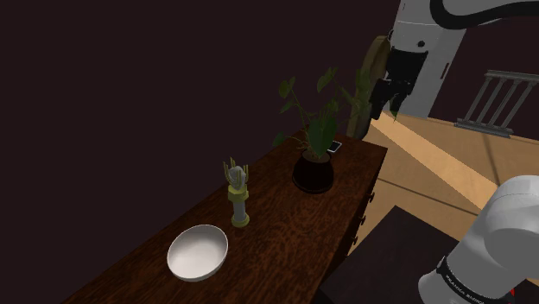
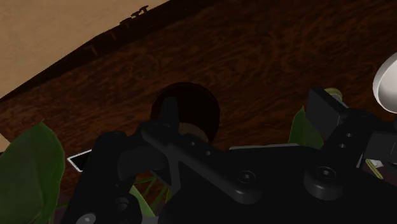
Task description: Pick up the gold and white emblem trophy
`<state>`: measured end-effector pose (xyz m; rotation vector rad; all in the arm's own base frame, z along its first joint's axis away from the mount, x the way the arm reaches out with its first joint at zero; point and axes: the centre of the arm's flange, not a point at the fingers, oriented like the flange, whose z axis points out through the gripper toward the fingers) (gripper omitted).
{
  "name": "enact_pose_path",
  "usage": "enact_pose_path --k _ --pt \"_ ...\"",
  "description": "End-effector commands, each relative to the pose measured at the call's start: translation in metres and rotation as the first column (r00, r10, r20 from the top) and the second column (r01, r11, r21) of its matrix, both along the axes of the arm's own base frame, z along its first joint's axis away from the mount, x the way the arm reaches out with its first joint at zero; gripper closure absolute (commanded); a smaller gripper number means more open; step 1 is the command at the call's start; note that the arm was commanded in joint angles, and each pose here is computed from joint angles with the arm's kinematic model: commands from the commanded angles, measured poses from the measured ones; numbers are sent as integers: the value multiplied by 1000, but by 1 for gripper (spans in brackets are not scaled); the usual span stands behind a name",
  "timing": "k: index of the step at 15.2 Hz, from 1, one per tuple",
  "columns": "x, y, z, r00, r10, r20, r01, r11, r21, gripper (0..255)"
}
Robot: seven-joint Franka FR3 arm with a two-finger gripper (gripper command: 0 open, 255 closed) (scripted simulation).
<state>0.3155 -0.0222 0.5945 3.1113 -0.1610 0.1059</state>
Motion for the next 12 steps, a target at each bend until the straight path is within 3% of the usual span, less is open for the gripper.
enact_pose_path --k 1,12 --pt "0 0 0 1000 0 0 0 1000 0 0" --pt "107 78 -59 995 102 -3 -102 995 -4 0"
